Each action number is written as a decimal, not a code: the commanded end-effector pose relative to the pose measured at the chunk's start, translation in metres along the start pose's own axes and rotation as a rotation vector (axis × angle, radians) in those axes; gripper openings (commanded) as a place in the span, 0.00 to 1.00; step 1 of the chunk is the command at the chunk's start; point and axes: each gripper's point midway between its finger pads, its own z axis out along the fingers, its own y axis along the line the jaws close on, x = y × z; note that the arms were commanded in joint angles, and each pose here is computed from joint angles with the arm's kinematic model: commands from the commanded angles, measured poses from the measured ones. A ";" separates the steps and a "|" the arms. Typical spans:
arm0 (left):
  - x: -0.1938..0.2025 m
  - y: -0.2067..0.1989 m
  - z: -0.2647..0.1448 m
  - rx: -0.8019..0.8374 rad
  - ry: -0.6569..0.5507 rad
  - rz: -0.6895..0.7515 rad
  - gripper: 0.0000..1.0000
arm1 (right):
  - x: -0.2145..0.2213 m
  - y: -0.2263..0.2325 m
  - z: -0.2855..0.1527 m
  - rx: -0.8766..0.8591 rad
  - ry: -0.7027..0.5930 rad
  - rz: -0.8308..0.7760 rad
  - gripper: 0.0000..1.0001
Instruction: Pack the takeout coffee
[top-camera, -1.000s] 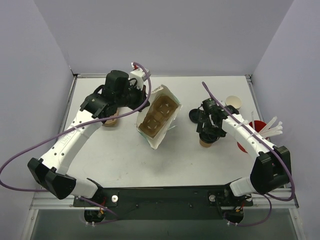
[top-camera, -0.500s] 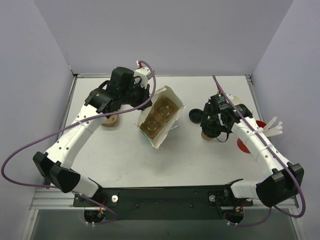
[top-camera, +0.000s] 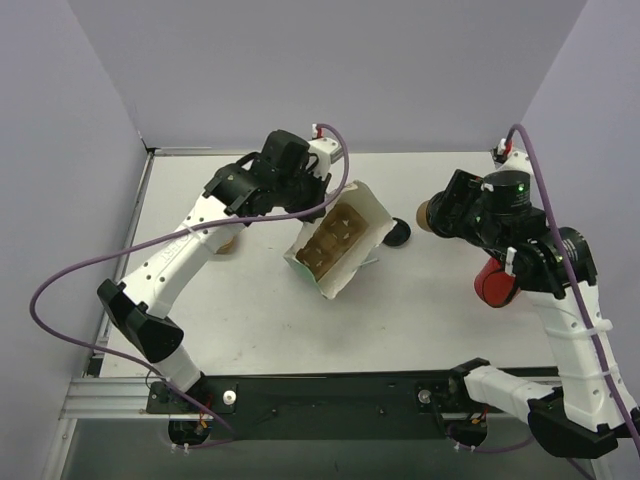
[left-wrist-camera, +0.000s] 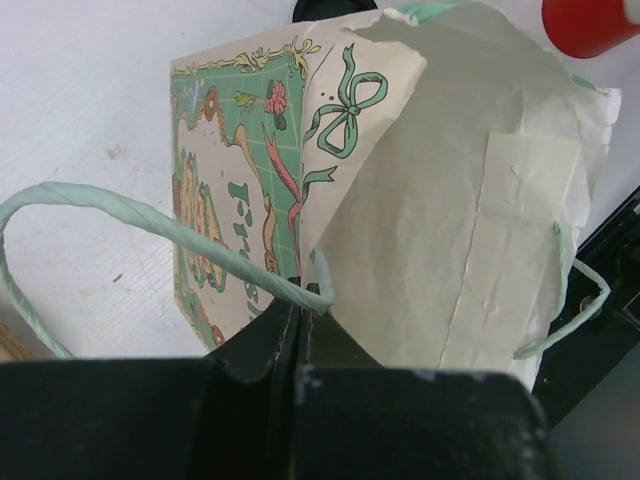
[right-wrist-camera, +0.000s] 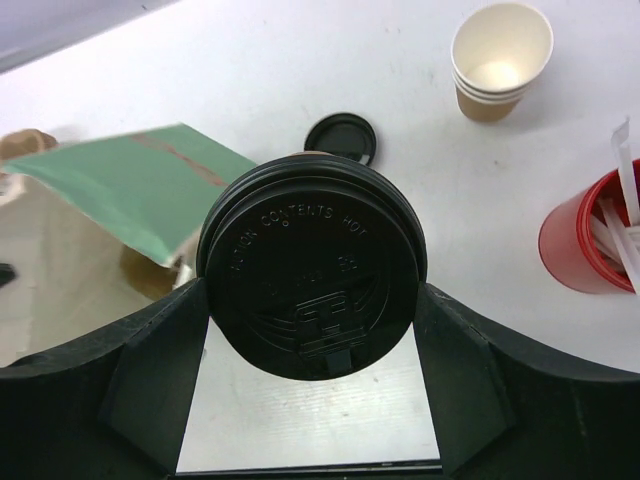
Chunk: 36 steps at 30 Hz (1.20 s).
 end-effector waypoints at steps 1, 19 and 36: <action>-0.010 0.001 -0.003 -0.083 0.001 -0.001 0.00 | -0.021 0.011 -0.024 -0.074 -0.070 0.000 0.31; -0.014 -0.037 0.021 -0.171 0.020 -0.168 0.00 | -0.011 0.102 -0.034 -0.332 -0.014 -0.024 0.31; -0.038 -0.061 0.028 -0.056 -0.151 -0.488 0.00 | 0.035 0.109 0.017 -0.167 0.123 -0.047 0.29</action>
